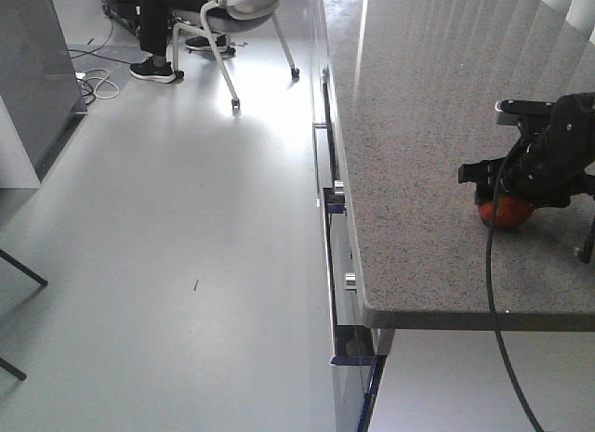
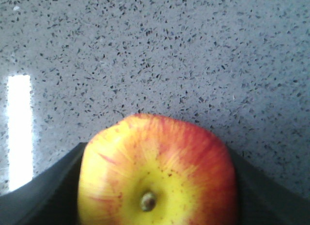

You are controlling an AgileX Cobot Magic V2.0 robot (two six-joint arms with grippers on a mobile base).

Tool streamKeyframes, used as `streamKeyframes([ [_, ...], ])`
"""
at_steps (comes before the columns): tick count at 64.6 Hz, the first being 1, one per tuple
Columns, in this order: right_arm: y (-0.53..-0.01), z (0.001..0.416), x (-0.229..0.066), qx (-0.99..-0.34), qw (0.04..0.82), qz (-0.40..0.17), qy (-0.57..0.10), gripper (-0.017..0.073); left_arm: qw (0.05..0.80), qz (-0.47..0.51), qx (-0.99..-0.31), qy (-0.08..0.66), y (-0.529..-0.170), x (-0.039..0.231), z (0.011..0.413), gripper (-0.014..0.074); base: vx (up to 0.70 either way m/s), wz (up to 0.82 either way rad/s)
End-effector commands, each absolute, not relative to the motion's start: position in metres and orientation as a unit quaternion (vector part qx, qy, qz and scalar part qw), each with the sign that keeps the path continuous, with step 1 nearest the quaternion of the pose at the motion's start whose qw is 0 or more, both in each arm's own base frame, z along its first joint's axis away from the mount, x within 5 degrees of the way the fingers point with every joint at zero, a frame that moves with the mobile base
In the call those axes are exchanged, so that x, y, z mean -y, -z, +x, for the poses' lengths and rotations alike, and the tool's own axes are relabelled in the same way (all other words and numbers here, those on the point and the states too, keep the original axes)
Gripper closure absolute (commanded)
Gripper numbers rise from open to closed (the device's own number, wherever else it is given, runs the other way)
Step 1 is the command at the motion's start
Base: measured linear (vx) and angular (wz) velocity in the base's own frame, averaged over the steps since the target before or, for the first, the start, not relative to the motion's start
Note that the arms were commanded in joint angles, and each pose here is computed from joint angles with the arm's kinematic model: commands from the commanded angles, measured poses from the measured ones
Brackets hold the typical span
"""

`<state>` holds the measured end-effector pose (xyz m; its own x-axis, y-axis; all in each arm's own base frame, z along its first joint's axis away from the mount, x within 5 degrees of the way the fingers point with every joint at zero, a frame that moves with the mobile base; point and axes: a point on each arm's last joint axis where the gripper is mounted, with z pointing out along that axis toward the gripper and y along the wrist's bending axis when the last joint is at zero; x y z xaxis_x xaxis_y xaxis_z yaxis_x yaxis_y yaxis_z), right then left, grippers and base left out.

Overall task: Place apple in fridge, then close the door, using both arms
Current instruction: 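Lower the open right gripper around the apple and close it, then lift the apple off the countertop with the right gripper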

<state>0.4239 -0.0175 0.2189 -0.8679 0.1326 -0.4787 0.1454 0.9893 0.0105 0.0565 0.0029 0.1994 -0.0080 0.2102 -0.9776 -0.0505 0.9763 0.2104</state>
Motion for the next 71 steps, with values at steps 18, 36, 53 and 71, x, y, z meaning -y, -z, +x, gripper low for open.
streamKeyframes([
  [18,-0.407,0.364,0.004,-0.880,0.472,0.004,-0.045,0.0526,0.735,0.052,-0.670,-0.093,-0.212,-0.003,0.055,0.0600,0.00,0.00],
  [36,-0.486,0.291,-0.009,-0.808,0.582,-0.042,-0.084,0.0524,0.735,0.052,-0.670,-0.093,-0.212,-0.003,0.055,0.0600,0.00,0.00],
  [53,-0.495,0.273,-0.011,-0.808,0.581,-0.050,-0.086,0.0524,0.735,0.052,-0.670,-0.093,-0.212,-0.003,0.055,0.0600,0.00,0.00],
  [71,-0.494,0.275,-0.011,-0.809,0.580,-0.049,-0.087,0.0524,0.735,0.052,-0.670,-0.093,-0.212,-0.003,0.055,0.0600,0.00,0.00],
])
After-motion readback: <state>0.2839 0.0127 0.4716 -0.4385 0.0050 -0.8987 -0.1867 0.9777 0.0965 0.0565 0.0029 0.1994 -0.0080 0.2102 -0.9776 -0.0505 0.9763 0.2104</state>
